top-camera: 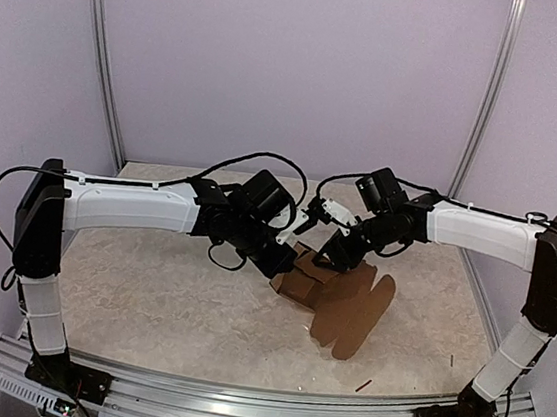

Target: Fold the paper box

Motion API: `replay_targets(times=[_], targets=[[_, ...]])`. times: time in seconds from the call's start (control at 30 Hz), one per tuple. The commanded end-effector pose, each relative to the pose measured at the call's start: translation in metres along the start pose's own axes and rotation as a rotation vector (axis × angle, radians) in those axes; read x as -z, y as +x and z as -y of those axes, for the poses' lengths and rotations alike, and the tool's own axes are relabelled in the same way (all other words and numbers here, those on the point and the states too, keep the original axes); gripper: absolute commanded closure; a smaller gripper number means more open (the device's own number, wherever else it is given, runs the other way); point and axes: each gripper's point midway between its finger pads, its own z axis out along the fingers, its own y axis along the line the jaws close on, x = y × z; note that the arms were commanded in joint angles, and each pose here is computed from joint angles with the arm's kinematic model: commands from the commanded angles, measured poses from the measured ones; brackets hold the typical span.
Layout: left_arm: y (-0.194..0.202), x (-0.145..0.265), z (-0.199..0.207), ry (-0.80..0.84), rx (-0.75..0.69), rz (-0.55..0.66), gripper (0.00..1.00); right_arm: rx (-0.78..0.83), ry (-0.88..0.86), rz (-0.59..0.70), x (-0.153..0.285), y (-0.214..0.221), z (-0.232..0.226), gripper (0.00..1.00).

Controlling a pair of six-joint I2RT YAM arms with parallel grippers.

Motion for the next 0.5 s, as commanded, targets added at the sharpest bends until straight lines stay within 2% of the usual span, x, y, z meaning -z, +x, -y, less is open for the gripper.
replay_targets(times=[0.0, 0.1, 0.13, 0.3, 0.47], targets=[[-0.013, 0.001, 0.02, 0.14, 0.037, 0.036, 1.0, 0.073, 0.04, -0.083, -0.016, 0.02, -0.003, 0.49], [-0.013, -0.002, 0.018, 0.166, 0.068, 0.044, 1.0, 0.08, 0.007, -0.104, -0.024, 0.026, -0.01, 0.67], [-0.014, -0.002, 0.017, 0.172, 0.078, 0.052, 1.0, 0.081, 0.001, -0.111, -0.026, 0.028, -0.011, 0.69], [-0.015, -0.003, 0.012, 0.214, 0.122, 0.072, 1.0, 0.106, -0.044, -0.114, -0.036, 0.028, -0.017, 0.73], [-0.017, -0.003, 0.005, 0.242, 0.148, 0.083, 1.0, 0.159, -0.057, -0.077, -0.045, 0.02, -0.017, 0.72]])
